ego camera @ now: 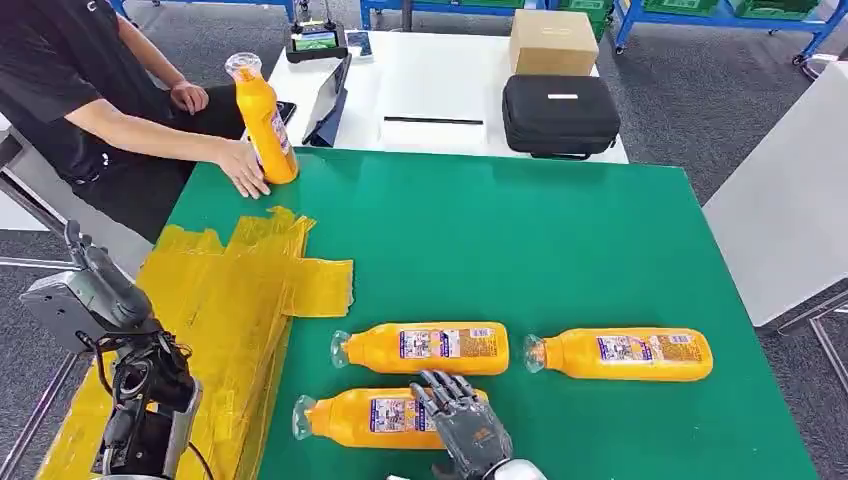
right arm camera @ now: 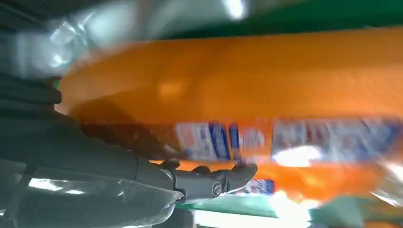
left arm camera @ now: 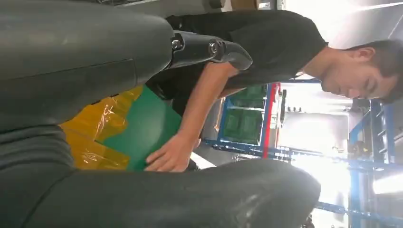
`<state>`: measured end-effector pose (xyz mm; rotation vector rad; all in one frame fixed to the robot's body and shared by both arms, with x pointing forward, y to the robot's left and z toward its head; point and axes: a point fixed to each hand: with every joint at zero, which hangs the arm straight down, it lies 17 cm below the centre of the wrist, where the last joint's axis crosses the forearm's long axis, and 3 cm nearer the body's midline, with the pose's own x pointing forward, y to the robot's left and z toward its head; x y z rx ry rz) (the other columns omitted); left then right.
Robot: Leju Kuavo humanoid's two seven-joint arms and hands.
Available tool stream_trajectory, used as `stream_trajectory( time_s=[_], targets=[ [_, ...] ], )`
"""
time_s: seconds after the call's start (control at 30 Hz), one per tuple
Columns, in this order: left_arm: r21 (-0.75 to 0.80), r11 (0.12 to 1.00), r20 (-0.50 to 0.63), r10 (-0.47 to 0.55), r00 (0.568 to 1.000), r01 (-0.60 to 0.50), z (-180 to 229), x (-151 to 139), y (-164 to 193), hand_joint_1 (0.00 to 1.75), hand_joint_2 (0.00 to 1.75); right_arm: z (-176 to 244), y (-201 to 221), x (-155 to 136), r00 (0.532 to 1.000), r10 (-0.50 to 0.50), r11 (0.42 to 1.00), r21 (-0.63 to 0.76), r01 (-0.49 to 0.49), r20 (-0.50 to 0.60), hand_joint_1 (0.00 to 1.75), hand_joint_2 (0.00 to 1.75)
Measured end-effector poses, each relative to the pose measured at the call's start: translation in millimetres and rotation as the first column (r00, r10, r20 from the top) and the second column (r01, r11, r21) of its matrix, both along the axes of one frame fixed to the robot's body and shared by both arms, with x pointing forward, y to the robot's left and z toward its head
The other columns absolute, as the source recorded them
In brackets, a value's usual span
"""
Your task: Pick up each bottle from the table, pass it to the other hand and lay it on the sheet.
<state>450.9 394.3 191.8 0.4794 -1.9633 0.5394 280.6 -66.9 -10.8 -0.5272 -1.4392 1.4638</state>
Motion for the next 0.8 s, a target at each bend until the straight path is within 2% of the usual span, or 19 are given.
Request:
stream_trajectory(
  time_s=[0.27, 0.3, 0.33, 0.5, 0.8],
  targets=[
    [-0.01, 1.0, 0.001, -0.016, 1.0, 0.016, 1.1, 2.7, -2.1, 0.0, 0.0, -23.7, -5.5, -1.5, 0.998, -0.005, 0.993, -0.115, -0.003, -0.07, 0.0, 1.75],
    [-0.012, 1.0, 0.001, -0.017, 1.0, 0.017, 1.5, 3.5, -2.4, 0.0, 0.0, -25.5, -5.9, -1.6, 0.997, -0.006, 0.992, -0.125, -0.004, -0.076, 0.8, 1.75],
    [-0.014, 1.0, 0.002, -0.018, 1.0, 0.018, 2.1, 4.3, -2.8, 0.0, 0.0, -28.0, -6.5, -1.9, 0.997, -0.007, 0.99, -0.138, -0.005, -0.082, 1.73, 1.75],
    [-0.028, 0.999, 0.006, -0.022, 1.0, 0.022, 5.4, 9.7, -3.3, 0.0, 0.0, -39.8, -7.1, -1.4, 0.994, 0.017, 0.975, -0.217, -0.041, -0.108, 1.75, 1.75],
    [-0.041, 0.999, 0.017, -0.028, 0.999, 0.029, 10.0, 16.5, -4.0, 0.0, 0.0, -42.4, -4.7, 6.0, 0.993, 0.04, 0.973, -0.223, -0.064, -0.111, 1.75, 1.75]
  ],
)
